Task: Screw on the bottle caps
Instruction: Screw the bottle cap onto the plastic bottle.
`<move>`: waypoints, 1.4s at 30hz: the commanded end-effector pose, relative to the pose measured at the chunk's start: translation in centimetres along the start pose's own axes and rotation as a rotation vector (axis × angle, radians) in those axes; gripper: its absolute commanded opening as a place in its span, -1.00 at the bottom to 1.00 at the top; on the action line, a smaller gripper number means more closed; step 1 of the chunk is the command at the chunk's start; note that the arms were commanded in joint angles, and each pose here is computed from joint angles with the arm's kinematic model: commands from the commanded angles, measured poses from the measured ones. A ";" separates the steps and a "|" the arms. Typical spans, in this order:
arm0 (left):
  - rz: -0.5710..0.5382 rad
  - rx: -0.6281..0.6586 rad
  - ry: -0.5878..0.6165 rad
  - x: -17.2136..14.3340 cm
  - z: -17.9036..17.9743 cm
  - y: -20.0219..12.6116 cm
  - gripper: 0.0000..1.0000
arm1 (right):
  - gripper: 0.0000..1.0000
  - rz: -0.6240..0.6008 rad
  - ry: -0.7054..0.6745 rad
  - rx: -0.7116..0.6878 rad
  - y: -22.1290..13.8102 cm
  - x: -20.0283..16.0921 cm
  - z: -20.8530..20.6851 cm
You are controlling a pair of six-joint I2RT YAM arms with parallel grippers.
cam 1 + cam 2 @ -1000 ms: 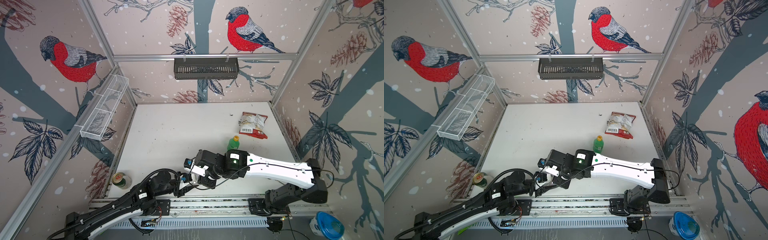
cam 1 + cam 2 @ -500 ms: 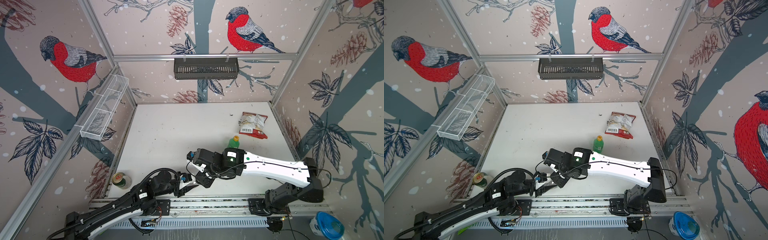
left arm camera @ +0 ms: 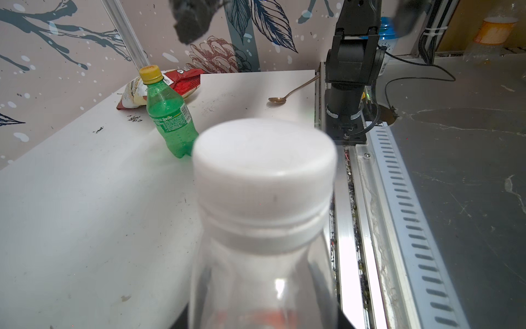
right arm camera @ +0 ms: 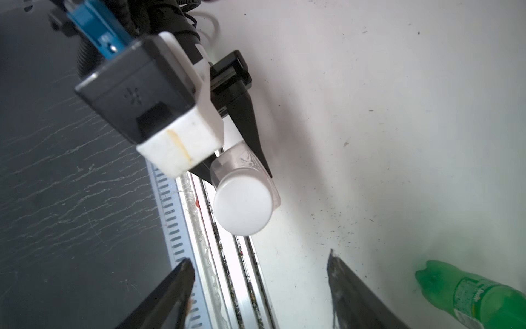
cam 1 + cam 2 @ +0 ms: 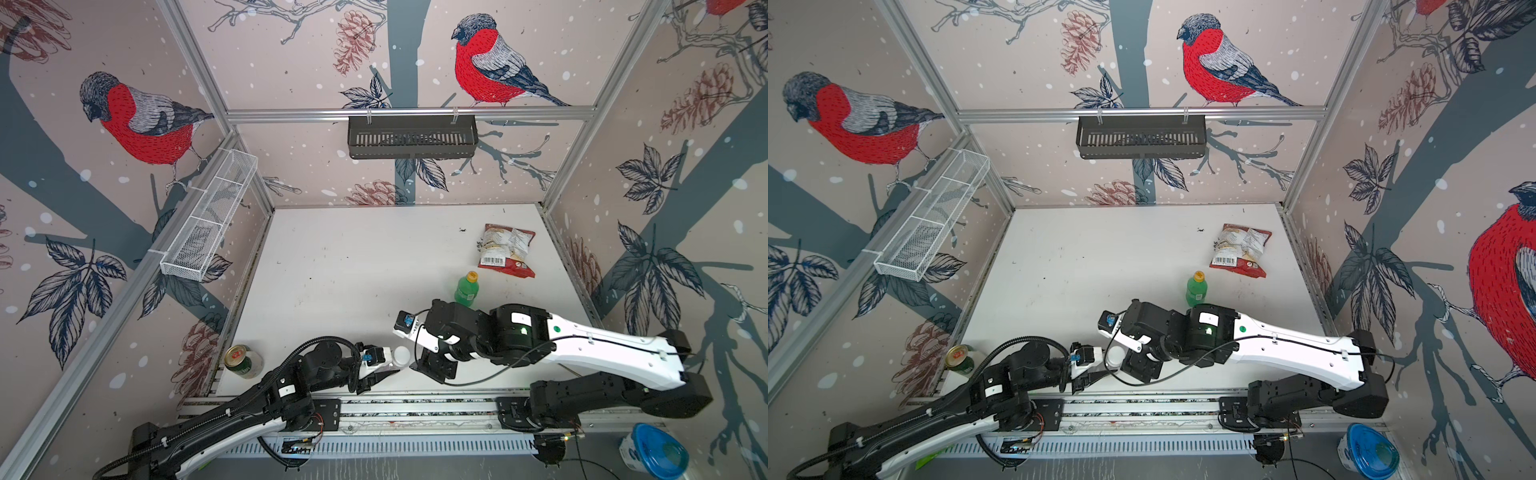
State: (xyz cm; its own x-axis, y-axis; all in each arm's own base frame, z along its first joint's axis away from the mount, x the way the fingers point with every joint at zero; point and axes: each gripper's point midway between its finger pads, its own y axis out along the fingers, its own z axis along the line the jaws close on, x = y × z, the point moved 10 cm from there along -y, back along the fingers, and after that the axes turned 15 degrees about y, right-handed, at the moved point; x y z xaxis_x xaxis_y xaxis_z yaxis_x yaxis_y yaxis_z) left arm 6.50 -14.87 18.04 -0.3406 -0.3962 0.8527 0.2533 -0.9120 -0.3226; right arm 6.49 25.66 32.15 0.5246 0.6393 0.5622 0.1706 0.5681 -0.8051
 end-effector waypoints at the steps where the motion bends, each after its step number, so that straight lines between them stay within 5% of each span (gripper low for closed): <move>1: -0.037 -0.001 0.011 0.6 0.2 0.0 -0.25 | 0.53 -0.089 -0.036 0.009 0.2 0.7 -0.6; 12: -0.031 -0.034 -0.002 0.5 0.0 0.4 -0.26 | 0.36 0.058 -0.208 0.105 3.4 0.4 0.4; 25: -0.029 -0.032 -0.006 0.4 0.1 0.5 -0.26 | 0.00 0.094 -0.207 0.050 5.1 1.2 0.8; 34: -0.018 0.015 -0.003 0.5 0.4 0.5 -0.25 | -0.54 0.090 0.065 -0.054 6.4 2.1 0.1; 42: 0.015 0.106 0.043 0.4 1.2 0.3 -0.25 | -0.41 0.115 0.494 -0.044 8.3 3.2 -0.2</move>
State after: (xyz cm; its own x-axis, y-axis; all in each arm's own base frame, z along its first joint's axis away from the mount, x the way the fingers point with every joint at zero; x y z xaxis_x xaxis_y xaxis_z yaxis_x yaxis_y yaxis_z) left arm 7.24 -14.61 16.68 -0.2895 -0.5129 0.8082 0.3373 -0.8448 -0.4153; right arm 9.07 31.31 27.14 0.7521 0.5627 0.3430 0.0783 0.4405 -0.8943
